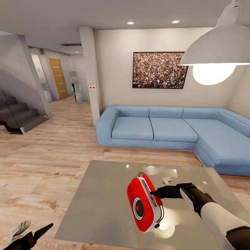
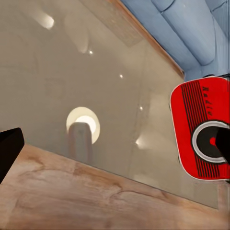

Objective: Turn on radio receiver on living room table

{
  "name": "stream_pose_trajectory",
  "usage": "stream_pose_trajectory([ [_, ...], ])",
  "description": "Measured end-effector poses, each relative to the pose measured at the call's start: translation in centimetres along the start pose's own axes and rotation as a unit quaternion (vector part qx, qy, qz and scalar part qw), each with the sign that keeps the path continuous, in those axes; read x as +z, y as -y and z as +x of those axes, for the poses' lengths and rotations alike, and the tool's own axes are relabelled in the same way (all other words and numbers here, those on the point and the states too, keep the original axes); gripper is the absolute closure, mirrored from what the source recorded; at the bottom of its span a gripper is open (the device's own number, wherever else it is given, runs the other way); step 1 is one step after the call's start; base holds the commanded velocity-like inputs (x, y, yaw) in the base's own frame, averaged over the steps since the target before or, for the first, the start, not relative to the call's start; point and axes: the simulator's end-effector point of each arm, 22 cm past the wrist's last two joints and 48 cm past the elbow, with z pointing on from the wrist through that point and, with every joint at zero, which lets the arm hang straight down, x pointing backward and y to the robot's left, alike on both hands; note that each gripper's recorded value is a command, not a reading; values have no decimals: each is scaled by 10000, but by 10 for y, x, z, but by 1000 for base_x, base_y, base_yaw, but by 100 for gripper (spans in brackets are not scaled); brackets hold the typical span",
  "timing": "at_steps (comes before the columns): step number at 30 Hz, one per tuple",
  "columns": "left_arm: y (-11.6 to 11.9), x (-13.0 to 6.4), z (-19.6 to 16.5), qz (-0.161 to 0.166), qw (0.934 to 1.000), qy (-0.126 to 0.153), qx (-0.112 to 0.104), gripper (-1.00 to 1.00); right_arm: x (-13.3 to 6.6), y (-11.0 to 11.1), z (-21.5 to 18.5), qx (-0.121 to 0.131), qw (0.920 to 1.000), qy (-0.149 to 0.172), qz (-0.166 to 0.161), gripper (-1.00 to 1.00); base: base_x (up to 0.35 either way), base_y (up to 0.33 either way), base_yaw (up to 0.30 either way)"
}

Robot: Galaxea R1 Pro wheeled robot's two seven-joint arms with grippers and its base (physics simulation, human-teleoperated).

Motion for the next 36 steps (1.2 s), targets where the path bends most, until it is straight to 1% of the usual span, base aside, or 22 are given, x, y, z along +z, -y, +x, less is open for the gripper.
stream_pose_trajectory([
  [5,6,0,0,138,9999,-9,6,-100,0,1,-2,-13,10000,43,37,100,0,0,0],
  [10,8,1,2,180,9998,-38,20,-100,0,2,-2,-12,10000,51,42,100,0,0,0],
  [16,20,11,14,296,9992,-250,124,-100,0,1,-2,-17,10000,49,38,100,0,0,0],
  [26,21,13,16,300,9990,-301,145,-100,0,1,-2,-18,10000,49,32,100,0,0,0],
  [27,21,13,16,299,9990,-300,145,100,0,1,-2,-18,10000,50,31,100,0,0,0],
  [36,21,12,14,308,9990,-287,143,100,1,-1,-2,-22,10000,45,19,100,0,0,0],
])
